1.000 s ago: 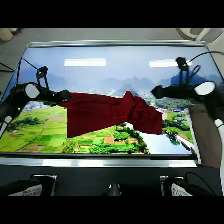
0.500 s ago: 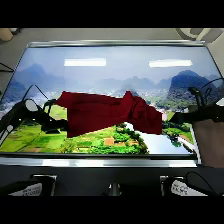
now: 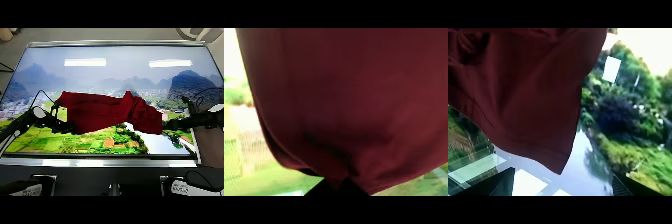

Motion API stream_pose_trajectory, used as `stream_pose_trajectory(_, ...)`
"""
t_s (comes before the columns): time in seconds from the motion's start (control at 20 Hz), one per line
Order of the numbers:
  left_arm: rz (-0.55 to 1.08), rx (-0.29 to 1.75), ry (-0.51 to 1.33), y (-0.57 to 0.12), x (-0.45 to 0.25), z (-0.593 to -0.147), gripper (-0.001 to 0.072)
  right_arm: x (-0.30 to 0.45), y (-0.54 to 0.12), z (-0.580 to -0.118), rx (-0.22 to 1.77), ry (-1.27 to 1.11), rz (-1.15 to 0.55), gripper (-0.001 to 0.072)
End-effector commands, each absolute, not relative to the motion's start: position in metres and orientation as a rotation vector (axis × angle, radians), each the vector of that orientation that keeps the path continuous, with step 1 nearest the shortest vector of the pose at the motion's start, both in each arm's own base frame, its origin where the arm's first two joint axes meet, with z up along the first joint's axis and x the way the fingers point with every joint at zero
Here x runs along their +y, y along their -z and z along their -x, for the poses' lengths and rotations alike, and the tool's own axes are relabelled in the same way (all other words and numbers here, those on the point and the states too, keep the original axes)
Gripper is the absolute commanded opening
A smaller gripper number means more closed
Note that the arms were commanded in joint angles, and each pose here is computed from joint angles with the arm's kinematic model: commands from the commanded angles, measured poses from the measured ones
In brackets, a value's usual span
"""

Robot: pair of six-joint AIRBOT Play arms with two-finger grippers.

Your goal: Fold the shirts.

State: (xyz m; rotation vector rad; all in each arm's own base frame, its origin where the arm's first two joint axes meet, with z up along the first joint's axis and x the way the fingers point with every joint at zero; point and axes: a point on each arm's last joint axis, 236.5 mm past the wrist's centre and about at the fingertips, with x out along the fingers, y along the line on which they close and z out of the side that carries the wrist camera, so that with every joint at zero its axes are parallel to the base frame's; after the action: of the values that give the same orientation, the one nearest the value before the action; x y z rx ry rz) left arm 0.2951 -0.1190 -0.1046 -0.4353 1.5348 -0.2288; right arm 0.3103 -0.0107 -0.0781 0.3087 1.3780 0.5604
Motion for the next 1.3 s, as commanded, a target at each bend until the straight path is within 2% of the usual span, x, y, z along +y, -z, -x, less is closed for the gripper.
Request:
stream_pose_trajectory(0.0, 0.472, 1.47, 0.201, 0.099, -0.123, -0.31, 0.0025, 0.003, 0.093, -0.323, 1.336, -0.576, -0.346, 0.0649)
stream_pose_trajectory(0.1, 0.468, 1.436, 0.211, 0.088, -0.123, -0.313, 0.0025, 0.013, 0.102, -0.336, 1.318, -0.572, -0.269, 0.0645)
stream_pose_trajectory(0.2, 0.464, 1.386, 0.224, 0.071, -0.123, -0.318, 0.0025, 0.017, 0.108, -0.359, 1.267, -0.499, -0.217, 0.0605)
stream_pose_trajectory(0.3, 0.471, 1.336, 0.238, 0.054, -0.125, -0.321, 0.0026, 0.022, 0.112, -0.375, 1.246, -0.42, -0.241, 0.0586)
stream_pose_trajectory(0.35, 0.48, 1.311, 0.246, 0.046, -0.127, -0.323, 0.0026, 0.028, 0.112, -0.377, 1.245, -0.413, -0.25, 0.036)
stream_pose_trajectory(0.4, 0.478, 1.281, 0.256, 0.035, -0.127, -0.327, 0.0025, 0.033, 0.106, -0.38, 1.237, -0.43, -0.253, 0.001)
stream_pose_trajectory(0.5, 0.426, 1.155, 0.312, -0.008, -0.129, -0.343, 0.0023, 0.043, 0.065, -0.391, 1.163, -0.568, -0.168, 0.0021)
stream_pose_trajectory(0.6, 0.292, 0.896, 0.392, -0.102, -0.127, -0.367, 0.0022, 0.045, -0.03, -0.415, 0.976, -0.638, -0.001, 0.0018)
stream_pose_trajectory(0.65, 0.214, 0.732, 0.403, -0.166, -0.12, -0.372, 0.0022, 0.047, -0.104, -0.425, 0.82, -0.619, 0.05, 0.0018)
stream_pose_trajectory(0.75, 0.134, 0.292, 0.353, -0.342, -0.097, -0.352, 0.0022, 0.039, -0.308, -0.419, 0.31, -0.434, 0.22, 0.0019)
stream_pose_trajectory(0.8, 0.131, 0.055, 0.319, -0.43, -0.083, -0.32, 0.0022, 0.025, -0.419, -0.38, 0.02, -0.265, 0.346, 0.0019)
stream_pose_trajectory(0.9, 0.14, -0.383, 0.288, -0.57, -0.06, -0.223, 0.0022, 0.007, -0.578, -0.246, -0.462, 0.055, 0.514, 0.0019)
stream_pose_trajectory(1.0, 0.171, -0.567, 0.303, -0.622, -0.052, -0.15, 0.0022, 0.009, -0.627, -0.141, -0.68, 0.215, 0.584, 0.0018)
stream_pose_trajectory(1.05, 0.218, -0.574, 0.323, -0.625, -0.052, -0.134, 0.0023, 0.011, -0.626, -0.12, -0.68, 0.223, 0.575, 0.0019)
stream_pose_trajectory(1.25, 0.223, -0.415, 0.335, -0.593, -0.059, -0.146, 0.0023, 0.009, -0.598, -0.134, -0.54, 0.198, 0.589, 0.0019)
